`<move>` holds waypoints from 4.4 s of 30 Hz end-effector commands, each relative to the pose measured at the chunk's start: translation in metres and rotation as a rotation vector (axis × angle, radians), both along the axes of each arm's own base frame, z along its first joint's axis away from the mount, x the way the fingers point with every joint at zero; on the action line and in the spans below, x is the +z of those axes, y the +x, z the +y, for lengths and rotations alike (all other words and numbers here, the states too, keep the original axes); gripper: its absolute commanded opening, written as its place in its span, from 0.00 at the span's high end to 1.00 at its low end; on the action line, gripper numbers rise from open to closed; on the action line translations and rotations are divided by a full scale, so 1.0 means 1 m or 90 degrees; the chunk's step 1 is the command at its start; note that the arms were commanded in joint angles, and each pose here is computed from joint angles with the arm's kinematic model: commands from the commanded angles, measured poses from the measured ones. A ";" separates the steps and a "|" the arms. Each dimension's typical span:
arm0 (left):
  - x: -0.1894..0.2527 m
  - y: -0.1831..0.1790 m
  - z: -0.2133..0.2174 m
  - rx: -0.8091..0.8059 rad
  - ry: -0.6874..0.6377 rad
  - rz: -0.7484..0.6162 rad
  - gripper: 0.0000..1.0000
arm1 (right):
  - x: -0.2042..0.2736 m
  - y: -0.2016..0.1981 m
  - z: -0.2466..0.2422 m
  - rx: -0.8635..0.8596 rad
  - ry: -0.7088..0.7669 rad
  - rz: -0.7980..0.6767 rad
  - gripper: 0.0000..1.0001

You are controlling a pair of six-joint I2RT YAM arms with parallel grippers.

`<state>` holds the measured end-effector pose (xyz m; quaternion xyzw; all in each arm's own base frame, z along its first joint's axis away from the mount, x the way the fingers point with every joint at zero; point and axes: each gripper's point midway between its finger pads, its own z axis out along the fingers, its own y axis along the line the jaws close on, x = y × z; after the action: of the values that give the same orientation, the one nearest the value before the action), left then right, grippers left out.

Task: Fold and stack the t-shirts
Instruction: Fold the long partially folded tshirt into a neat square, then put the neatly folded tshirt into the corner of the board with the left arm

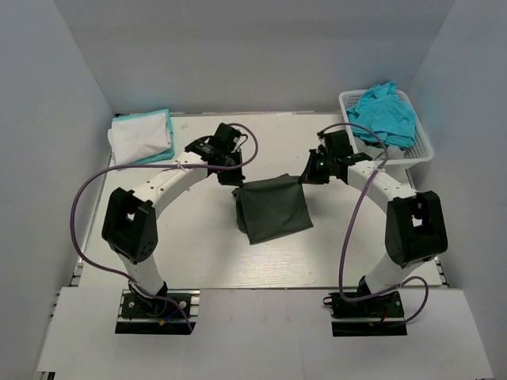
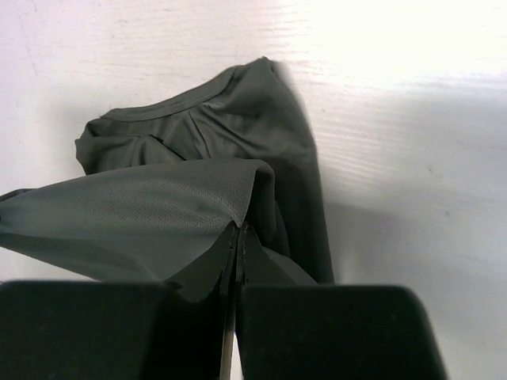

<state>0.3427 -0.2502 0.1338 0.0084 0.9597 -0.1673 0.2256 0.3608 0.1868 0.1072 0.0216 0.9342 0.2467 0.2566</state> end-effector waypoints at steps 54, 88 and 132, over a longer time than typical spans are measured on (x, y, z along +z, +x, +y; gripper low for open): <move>-0.069 -0.024 0.001 0.129 -0.190 0.070 0.00 | 0.031 -0.023 0.044 0.084 0.146 -0.024 0.10; -0.102 0.020 0.027 0.018 0.129 0.004 1.00 | 0.048 -0.047 -0.022 -0.020 0.086 -0.059 0.10; 0.112 0.211 0.283 0.040 0.456 -0.377 1.00 | 0.102 -0.023 -0.029 -0.030 0.058 -0.092 0.10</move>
<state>0.5428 0.0219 0.2347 0.1090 0.8536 0.1939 0.4710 0.3345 0.1592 0.1917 0.0480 0.9050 0.2840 0.3132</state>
